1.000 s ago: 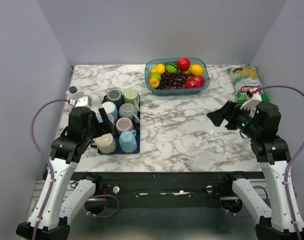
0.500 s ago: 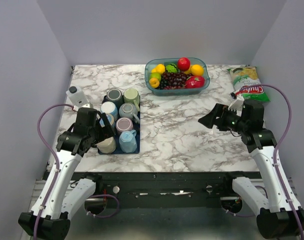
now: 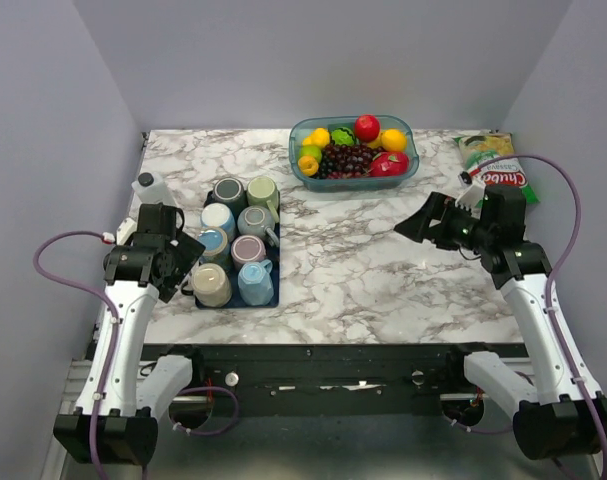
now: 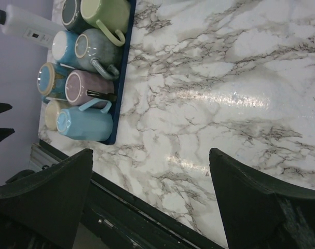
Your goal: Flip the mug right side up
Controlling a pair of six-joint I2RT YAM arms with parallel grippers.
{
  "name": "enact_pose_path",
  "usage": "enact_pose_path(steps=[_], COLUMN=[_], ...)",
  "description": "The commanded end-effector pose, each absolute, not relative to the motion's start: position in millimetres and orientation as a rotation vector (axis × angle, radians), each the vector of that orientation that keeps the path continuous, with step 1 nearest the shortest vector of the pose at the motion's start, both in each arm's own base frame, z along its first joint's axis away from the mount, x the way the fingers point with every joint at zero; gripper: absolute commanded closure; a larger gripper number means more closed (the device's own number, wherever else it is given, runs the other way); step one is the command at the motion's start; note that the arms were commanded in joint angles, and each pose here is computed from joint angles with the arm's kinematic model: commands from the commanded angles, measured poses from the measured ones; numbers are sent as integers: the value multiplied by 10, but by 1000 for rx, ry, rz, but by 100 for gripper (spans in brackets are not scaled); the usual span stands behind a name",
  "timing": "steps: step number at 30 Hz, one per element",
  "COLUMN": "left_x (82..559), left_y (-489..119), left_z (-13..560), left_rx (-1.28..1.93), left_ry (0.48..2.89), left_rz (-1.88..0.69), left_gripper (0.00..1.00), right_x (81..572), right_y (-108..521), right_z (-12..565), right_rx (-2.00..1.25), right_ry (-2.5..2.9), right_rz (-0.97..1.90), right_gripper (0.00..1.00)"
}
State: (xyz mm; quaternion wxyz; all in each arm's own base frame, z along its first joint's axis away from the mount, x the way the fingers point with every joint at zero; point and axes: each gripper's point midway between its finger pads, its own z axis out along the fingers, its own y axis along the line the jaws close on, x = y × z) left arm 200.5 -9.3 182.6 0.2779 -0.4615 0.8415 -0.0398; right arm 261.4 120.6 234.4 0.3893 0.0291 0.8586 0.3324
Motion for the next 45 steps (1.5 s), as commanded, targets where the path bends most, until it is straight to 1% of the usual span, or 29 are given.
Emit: enact_pose_path(steps=[1,6,10,16,22,28,33,34,39,42,43,45], left_x=[1913,1942,2025,2111,2184,2244,2301,2306,2324,2294,2290,2275], left_y=[23,176,262,239,300,305,212,207,135,75,61,13], left_z=[1563,1375,1267,1030,919,859,774,766,754,694,679,642], left_rx=[-1541,-1683,-1721,-1778,-1793,-1792,-1837,-1846,-1901,-1946,-1958,-1987], left_ry=[2177,2062,1996,2011,1998,2046,2069,2068,2063,2070,2073,2077], left_rz=[-54,-23,-19,-31,-9,6,-53,-57,-107,-127,-133,-155], left_gripper=[1,10,17,26,29,29,30,32,34,38,42,46], right_x=[2643,2594,2566,2545,2532,2524,2506,2502,2471,2445,2440,2423], right_y=[1138,1084,1087,1062,1008,996,966,958,919,890,886,874], right_z=[2546,2518,2511,2526,2515,2504,2486,2491,2483,2458,2448,2435], right_rx=[95,105,112,112,122,140,145,147,151,158,158,158], right_ry=[2154,2174,2173,2171,2176,2172,2174,2171,2168,2167,2170,2169], right_rz=[798,760,766,744,704,701,680,673,645,628,623,615], right_gripper=[2,2,2,2,2,2,3,3,3,3,2,3])
